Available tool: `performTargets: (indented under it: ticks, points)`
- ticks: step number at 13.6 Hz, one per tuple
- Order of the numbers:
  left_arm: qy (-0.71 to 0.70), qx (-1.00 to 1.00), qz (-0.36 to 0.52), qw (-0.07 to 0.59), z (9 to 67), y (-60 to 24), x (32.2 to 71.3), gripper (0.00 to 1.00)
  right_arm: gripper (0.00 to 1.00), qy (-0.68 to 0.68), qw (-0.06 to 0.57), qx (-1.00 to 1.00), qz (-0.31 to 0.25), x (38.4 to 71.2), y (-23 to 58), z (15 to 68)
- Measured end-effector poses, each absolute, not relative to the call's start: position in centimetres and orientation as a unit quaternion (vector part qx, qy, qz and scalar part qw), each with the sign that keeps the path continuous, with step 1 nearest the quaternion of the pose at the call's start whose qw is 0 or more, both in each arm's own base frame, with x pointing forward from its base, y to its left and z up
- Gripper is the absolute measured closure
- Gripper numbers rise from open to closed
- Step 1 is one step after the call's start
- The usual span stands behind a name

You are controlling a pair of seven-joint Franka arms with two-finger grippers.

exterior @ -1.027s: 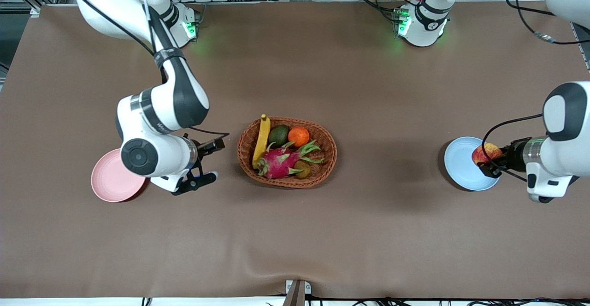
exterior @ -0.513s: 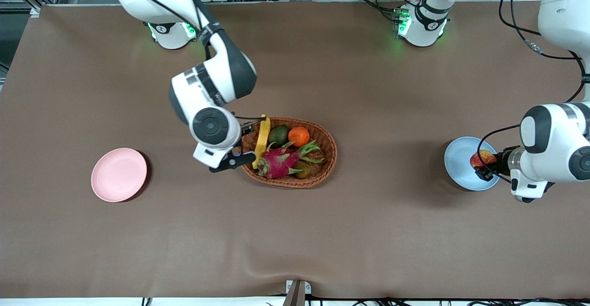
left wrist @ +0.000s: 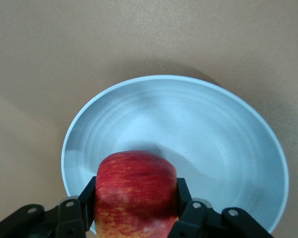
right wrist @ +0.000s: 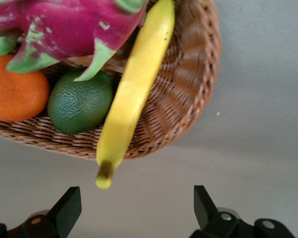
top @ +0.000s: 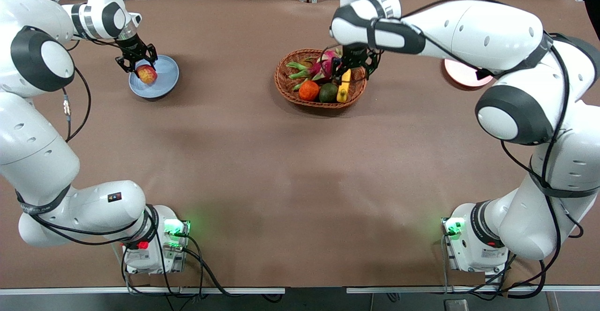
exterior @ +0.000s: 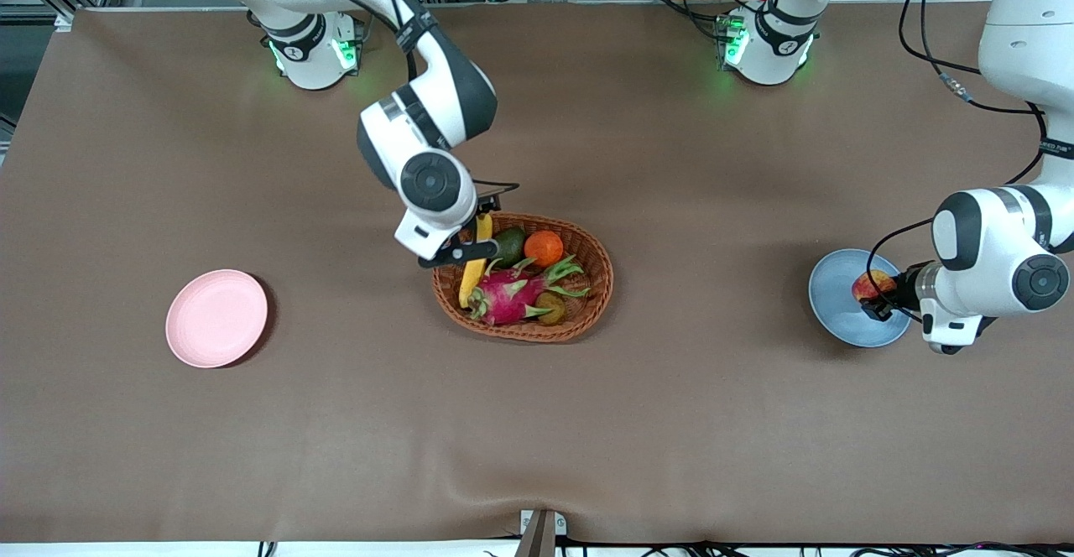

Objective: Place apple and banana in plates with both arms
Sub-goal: 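Release the apple on the blue plate while the right gripper grasps the banana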

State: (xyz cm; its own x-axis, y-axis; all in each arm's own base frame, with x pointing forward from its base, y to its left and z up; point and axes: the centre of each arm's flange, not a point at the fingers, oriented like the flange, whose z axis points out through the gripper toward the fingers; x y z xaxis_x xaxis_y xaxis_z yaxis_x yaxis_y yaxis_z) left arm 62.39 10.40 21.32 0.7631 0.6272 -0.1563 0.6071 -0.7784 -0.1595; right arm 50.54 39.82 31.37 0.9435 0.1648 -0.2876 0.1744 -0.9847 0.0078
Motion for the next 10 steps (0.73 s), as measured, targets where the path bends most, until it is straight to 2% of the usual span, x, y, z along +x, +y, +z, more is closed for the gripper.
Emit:
performTargets:
  ticks: [1, 2, 5, 8, 10]
  points:
    - [-0.330, -0.937, 0.101, 0.049, 21.1, 10.5, 62.4, 0.36, 0.00, 0.082, 0.012, 0.988, -0.132, 50.0, 40.4, 31.1]
    - [-0.331, -0.937, 0.099, 0.049, 21.2, 10.6, 62.4, 0.30, 0.00, 0.073, 0.010, 0.990, -0.122, 49.6, 40.9, 31.0]
    - [-0.332, -0.939, 0.077, 0.046, 23.3, 10.9, 63.3, 0.01, 0.00, 0.048, 0.012, 0.992, -0.115, 48.3, 42.5, 30.7]
    - [-0.333, -0.942, 0.029, 0.041, 30.1, 10.8, 64.5, 0.00, 0.04, 0.039, 0.008, 0.994, -0.103, 48.0, 42.9, 30.0]
    - [-0.327, -0.944, 0.004, 0.040, 36.2, 9.7, 64.8, 0.00, 0.20, 0.036, 0.010, 0.994, -0.104, 48.0, 42.5, 29.4]
